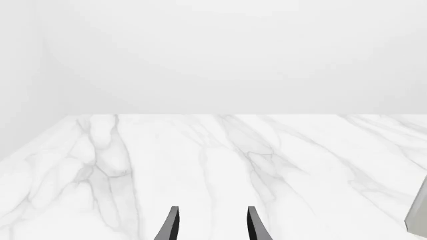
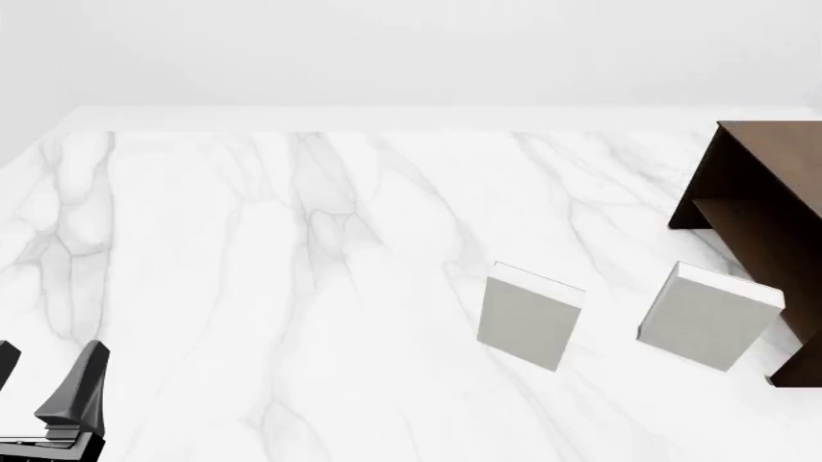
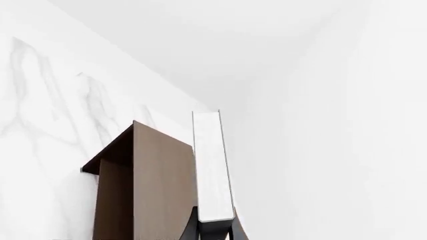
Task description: Pick up the book on the left and place it on top of the shelf.
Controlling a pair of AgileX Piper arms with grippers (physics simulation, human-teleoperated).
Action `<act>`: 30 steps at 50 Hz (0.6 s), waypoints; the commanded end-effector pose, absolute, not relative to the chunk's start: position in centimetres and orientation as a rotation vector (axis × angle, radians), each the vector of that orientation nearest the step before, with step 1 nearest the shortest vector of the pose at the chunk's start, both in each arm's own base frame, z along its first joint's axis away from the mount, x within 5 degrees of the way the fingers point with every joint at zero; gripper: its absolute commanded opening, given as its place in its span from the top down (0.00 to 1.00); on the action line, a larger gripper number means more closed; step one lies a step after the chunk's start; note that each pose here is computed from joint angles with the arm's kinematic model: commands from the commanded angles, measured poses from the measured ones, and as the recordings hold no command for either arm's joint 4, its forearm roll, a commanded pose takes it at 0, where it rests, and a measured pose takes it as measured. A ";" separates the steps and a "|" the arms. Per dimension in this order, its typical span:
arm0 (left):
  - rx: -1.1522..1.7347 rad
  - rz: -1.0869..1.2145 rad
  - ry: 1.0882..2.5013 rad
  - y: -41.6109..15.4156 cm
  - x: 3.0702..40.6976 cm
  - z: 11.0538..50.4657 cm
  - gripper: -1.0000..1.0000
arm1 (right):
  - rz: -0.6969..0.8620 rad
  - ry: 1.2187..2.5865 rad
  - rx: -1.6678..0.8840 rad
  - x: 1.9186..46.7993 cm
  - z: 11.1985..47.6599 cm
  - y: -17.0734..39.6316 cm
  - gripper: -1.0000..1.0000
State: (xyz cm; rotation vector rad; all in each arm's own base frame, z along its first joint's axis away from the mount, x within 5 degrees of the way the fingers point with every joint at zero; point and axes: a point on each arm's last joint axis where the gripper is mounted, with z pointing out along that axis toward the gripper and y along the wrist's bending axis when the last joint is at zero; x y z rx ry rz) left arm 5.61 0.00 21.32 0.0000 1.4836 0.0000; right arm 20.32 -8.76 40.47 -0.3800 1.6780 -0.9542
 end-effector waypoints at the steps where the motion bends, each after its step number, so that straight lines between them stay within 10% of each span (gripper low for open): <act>1: 0.000 0.000 1.484 0.0 5.6 21.3 0.00 | -0.994 1.666 -0.348 20.3 40.9 -9.7 1.00; 30: 0.000 0.000 1.484 0.0 5.6 21.3 0.00 | -1.041 1.706 -0.351 23.3 39.6 -12.3 1.00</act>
